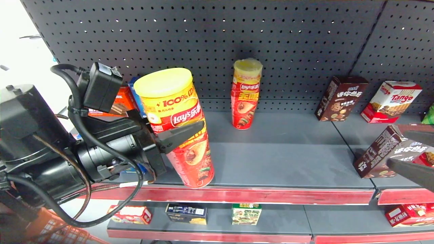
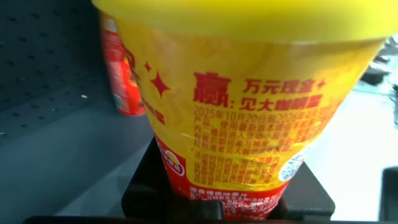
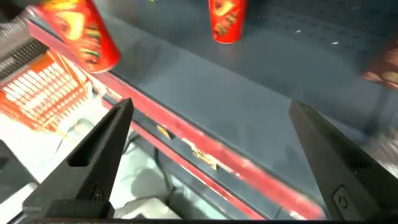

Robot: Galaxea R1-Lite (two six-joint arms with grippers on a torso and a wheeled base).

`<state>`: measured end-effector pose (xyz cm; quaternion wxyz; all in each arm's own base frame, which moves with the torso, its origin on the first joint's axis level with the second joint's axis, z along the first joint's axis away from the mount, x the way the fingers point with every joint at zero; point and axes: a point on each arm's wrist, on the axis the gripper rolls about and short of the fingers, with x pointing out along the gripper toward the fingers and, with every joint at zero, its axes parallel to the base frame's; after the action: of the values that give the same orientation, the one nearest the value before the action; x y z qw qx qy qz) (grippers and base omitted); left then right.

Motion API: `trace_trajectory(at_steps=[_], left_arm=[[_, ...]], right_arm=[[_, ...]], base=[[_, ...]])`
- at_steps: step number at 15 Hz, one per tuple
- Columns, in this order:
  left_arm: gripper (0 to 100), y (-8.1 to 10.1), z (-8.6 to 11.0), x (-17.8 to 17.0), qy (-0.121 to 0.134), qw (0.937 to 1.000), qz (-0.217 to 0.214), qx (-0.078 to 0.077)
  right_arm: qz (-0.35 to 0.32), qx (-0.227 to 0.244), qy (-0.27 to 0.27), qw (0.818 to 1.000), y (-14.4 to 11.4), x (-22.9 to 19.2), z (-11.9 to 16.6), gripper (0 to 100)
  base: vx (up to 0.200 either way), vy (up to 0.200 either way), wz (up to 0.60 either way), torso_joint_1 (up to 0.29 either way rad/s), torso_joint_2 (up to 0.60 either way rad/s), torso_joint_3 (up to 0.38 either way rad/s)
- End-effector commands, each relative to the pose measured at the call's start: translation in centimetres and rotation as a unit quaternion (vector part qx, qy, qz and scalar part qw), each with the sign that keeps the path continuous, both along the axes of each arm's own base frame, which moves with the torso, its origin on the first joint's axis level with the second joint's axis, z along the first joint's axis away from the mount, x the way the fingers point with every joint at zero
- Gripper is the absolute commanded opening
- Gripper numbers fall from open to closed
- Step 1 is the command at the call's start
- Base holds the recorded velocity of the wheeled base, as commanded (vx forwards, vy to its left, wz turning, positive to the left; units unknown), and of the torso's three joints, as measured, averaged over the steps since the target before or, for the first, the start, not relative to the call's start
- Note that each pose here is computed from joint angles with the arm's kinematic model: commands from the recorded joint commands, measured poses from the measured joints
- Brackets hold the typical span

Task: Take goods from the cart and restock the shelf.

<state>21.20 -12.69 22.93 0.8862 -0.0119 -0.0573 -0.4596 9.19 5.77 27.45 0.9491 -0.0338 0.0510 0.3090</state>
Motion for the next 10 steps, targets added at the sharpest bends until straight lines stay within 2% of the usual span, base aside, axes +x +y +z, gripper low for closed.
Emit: trace_trajectory(at_steps=[1, 5, 7, 10], left_arm=[[0, 0.2, 0.2, 0.1, -0.003, 1.0, 0.003, -0.002], [0, 0.0, 0.1, 0.6, 0.001, 1.0, 0.005, 0.0], [0, -0.1, -0.3, 0.7, 0.035, 0.9992, 0.0, 0.02], [0, -0.1, -0.4, 0.7, 0.04, 0.9987, -0.018, 0.024]], right_arm=[[0.013, -0.017, 0.027, 0.999, 3.4, 4.6, 0.3, 100], [0.021, -0.018, 0.034, 0.999, 5.6, 7.9, 0.9, 100], [0.008, -0.025, 0.044, 0.999, 6.8, 10.9, 0.9, 100], [0.002, -0.033, 0.06, 0.998, 8.2, 14.4, 0.3, 100]], base=[[0.0, 0.0, 0.0, 0.0, 0.0, 0.0], [0.0, 0.0, 0.0, 0.0, 0.0, 0.0], [0.0, 0.0, 0.0, 0.0, 0.0, 0.0], [0.0, 0.0, 0.0, 0.0, 0.0, 0.0]])
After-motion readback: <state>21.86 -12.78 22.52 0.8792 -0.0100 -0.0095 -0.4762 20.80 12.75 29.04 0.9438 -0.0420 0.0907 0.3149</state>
